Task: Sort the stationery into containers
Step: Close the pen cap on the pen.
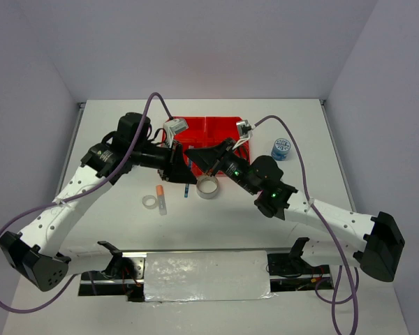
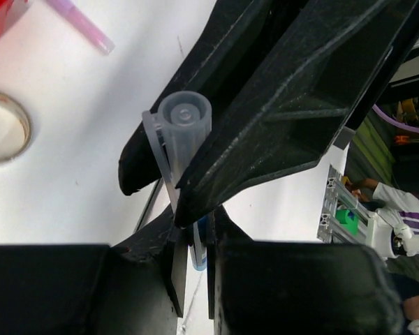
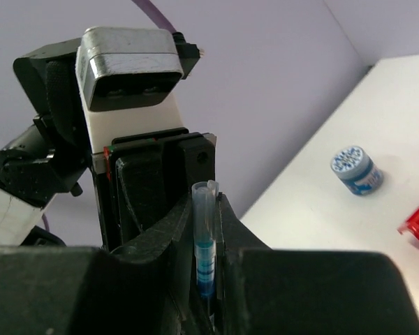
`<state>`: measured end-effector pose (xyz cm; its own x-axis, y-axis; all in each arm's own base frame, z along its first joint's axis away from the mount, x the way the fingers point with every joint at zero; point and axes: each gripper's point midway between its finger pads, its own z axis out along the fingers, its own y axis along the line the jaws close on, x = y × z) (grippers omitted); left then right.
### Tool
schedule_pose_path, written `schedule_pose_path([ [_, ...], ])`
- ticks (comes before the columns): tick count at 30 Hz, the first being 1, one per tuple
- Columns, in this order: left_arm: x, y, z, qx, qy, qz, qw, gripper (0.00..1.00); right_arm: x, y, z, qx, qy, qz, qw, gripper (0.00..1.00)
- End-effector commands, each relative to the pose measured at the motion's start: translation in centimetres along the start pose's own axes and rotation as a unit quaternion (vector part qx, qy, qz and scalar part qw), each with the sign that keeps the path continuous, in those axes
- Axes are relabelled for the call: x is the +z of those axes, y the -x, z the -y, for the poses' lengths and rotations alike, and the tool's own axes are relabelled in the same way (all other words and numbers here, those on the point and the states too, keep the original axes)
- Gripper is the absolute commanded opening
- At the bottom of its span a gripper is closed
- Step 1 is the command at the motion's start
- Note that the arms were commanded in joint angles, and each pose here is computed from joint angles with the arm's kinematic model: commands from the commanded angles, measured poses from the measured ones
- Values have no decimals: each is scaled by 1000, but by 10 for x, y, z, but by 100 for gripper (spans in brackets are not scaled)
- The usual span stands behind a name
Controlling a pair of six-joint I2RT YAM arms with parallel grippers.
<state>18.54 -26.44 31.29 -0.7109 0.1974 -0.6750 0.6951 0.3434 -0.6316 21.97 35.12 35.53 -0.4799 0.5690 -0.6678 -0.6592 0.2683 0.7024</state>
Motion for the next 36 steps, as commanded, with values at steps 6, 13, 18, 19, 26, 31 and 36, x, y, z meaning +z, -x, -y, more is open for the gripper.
schedule_pose_path([
  [6,-26,68,25,186,-26,203,961,0,-57,-81,15,-14,-75,-262,962,13],
  [13,-23,38,20,164,-35,187,968,0,-34,-11,-29,-71,-31,-219,973,57],
  [18,-20,27,17,156,-40,174,972,0,-30,10,-38,-84,-12,-198,977,62],
  [19,-19,25,16,155,-38,172,972,0,-30,13,-39,-85,-9,-193,978,62],
  [26,-15,15,18,152,-49,158,974,0,-18,31,-52,-110,18,-174,978,59],
  [31,-10,13,21,150,-56,153,975,0,-3,38,-55,-123,26,-168,978,57],
  [36,-6,11,24,153,-63,147,975,0,8,40,-54,-131,25,-166,977,56],
])
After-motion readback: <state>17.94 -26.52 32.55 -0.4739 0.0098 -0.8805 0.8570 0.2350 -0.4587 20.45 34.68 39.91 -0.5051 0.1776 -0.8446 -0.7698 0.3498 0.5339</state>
